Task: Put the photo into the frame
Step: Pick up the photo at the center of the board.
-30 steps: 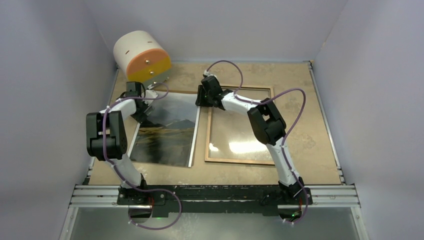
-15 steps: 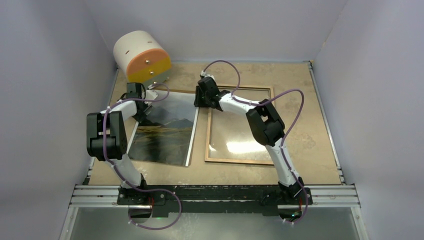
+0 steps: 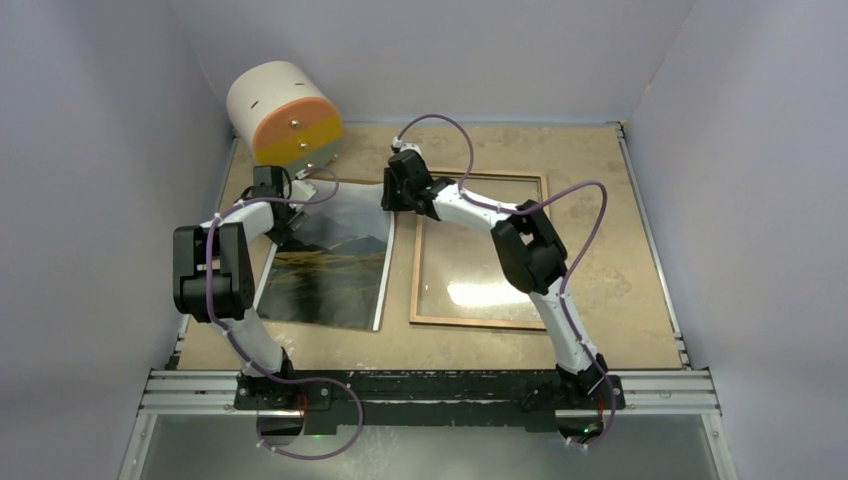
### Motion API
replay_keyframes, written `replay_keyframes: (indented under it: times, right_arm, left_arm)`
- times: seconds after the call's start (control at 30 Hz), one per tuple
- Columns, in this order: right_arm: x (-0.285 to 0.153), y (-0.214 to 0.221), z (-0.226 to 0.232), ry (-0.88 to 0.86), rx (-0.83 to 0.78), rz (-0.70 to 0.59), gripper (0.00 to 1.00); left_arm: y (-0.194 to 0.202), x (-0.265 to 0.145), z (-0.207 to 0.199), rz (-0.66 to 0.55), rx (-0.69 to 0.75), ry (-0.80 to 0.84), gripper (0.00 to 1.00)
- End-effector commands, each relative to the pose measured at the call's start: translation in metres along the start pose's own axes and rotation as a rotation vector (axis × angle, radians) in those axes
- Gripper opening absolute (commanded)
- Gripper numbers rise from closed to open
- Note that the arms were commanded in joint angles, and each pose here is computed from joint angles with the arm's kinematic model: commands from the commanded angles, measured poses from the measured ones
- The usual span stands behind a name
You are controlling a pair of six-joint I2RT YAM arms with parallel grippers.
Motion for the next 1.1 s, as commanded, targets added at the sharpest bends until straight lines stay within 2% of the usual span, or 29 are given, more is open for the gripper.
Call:
replay_keyframes:
  times: [0.0,0.27,0.5,0.57,0.73,0.9,0.97,1.0,1.07]
  right_arm:
    - [0.0,-0.002,0.007,-0.045,0.048,0.023,0.33]
    - [0.012,0.0,-0.002,-0.09,0.102,0.044,0.23]
    - [0.005,-0.007,0.012,-0.164,0.12,0.037,0.01]
    - [-0.007,-0.018,0.02,-0.191,0.116,0.018,0.0]
    - [-0.075,-0.077,0.044,-0.265,0.062,-0.164,0.0]
    - [-0.147,-0.133,0.042,-0.381,0.129,-0.204,0.0]
    - [-0.177,-0.159,0.028,-0.361,0.122,-0.243,0.0]
    - [-0.19,-0.17,0.015,-0.307,0.116,-0.268,0.0]
    - [-0.234,-0.195,-0.006,-0.185,0.082,-0.364,0.0]
  left_arm:
    - [0.02,0.013,-0.051,0.045,0.031,0.171,0.73]
    - [0.02,0.01,-0.05,0.036,0.039,0.174,0.73]
    - [0.015,0.005,-0.043,0.022,0.03,0.168,0.73]
    - [0.013,-0.001,-0.038,0.016,0.014,0.178,0.74]
    - [0.001,-0.033,0.022,-0.118,-0.161,0.195,0.81]
    - [-0.001,-0.07,0.077,-0.162,-0.245,0.124,0.84]
    - [-0.004,-0.082,0.084,-0.187,-0.261,0.096,0.85]
    - [-0.006,-0.086,0.085,-0.203,-0.266,0.095,0.91]
    - [-0.009,-0.09,0.082,-0.224,-0.274,0.107,0.93]
Point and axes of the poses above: each gripper's point midway between its finger pads, its own x axis out along the fingers, its own z axis along the line the jaws close on, y = z × x, the point moved 1 cm from there along -x, back along the fingers, and after that the axes turned 11 degrees about x, right-handed, at the moved point
